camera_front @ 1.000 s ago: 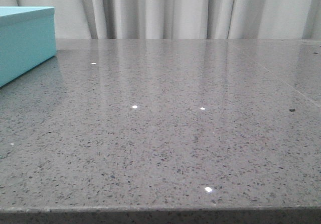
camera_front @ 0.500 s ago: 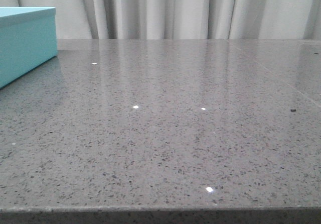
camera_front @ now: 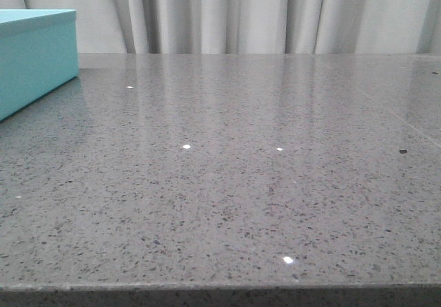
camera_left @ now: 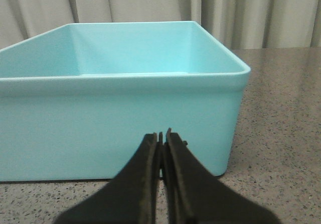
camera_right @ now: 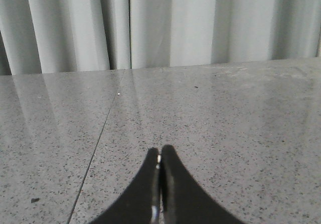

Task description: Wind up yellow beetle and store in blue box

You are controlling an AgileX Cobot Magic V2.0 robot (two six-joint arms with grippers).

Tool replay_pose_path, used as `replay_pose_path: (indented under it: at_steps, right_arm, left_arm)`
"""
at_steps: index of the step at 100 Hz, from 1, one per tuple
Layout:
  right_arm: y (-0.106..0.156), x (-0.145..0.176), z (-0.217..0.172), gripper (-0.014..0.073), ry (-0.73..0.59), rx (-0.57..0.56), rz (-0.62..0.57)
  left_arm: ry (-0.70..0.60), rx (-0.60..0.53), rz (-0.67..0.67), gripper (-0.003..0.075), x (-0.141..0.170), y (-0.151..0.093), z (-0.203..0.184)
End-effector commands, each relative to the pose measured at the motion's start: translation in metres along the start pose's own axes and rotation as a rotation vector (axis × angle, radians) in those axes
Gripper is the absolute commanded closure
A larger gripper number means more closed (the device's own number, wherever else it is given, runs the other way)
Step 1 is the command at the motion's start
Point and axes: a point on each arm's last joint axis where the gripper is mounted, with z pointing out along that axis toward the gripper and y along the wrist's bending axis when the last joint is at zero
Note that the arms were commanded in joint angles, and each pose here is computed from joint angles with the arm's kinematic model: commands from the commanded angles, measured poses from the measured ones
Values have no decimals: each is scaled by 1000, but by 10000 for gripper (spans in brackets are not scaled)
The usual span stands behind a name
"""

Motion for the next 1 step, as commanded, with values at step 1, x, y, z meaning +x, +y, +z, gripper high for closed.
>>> replay_pose_path:
  at_steps: [1]
  right_arm:
    - [2, -13, -3, 662, -113, -12, -19]
  left_arm:
    - [-85, 0, -12, 738, -1, 0, -2]
